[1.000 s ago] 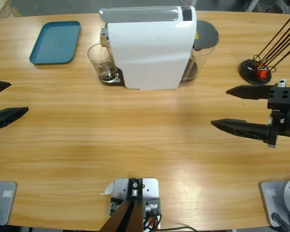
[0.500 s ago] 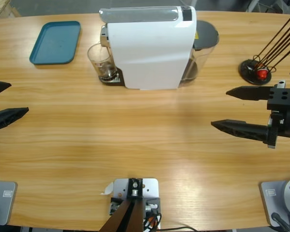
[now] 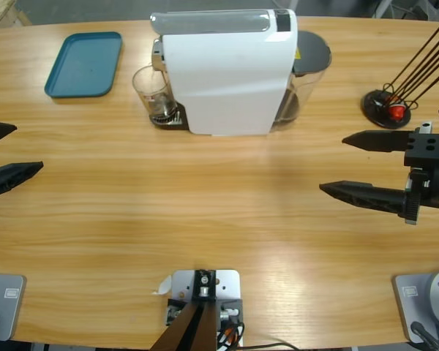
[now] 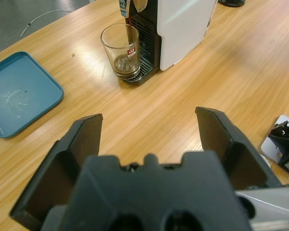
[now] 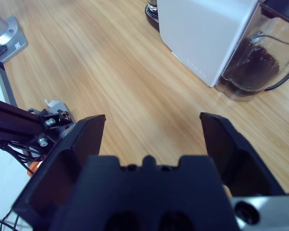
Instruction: Pour coffee
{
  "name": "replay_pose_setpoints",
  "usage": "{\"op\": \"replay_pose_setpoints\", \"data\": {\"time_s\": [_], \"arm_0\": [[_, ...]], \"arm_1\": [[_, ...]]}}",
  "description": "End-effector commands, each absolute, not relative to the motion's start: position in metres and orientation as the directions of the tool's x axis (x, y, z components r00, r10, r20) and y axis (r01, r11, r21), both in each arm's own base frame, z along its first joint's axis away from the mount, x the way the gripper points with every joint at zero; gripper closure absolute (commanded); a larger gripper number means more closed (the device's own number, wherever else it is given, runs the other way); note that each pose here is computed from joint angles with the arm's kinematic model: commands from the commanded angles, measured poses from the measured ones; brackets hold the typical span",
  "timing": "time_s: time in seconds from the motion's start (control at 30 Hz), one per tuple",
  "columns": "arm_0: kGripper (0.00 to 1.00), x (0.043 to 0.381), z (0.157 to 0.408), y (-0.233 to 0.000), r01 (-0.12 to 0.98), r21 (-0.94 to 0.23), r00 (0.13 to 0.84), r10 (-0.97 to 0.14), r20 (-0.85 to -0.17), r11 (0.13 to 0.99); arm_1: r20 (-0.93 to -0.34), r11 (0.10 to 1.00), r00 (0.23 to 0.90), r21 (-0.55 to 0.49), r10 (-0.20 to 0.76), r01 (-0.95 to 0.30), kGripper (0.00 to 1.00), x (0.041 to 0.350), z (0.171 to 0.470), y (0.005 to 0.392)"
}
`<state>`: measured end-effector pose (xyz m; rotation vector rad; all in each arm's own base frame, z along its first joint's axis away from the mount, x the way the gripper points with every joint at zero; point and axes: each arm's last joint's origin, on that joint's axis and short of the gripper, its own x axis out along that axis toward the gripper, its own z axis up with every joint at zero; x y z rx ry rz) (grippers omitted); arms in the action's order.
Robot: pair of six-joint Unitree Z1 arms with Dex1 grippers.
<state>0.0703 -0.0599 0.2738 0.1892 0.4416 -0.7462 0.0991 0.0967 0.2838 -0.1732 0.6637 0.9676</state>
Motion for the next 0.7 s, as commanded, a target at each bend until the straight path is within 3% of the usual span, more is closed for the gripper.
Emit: {"op": "replay_pose_setpoints", "data": {"time_s": [0.03,0.7], "arm_0": [[0.17,0.0685,0.2628,-0.0579,0.682,-0.008,0.641,-0.603,-0.475,0.731],[0.17,0.0714,0.2615,-0.0609,0.689,-0.016,0.627,-0.607,-0.489,0.724]], "arm_1": [[-0.634,0.566,0.341,0.187,0.694,-0.803,0.133,0.0984,0.2709,0.0985],[-0.639,0.567,0.337,0.189,0.691,-0.802,0.133,0.0994,0.2698,0.0993]]}}
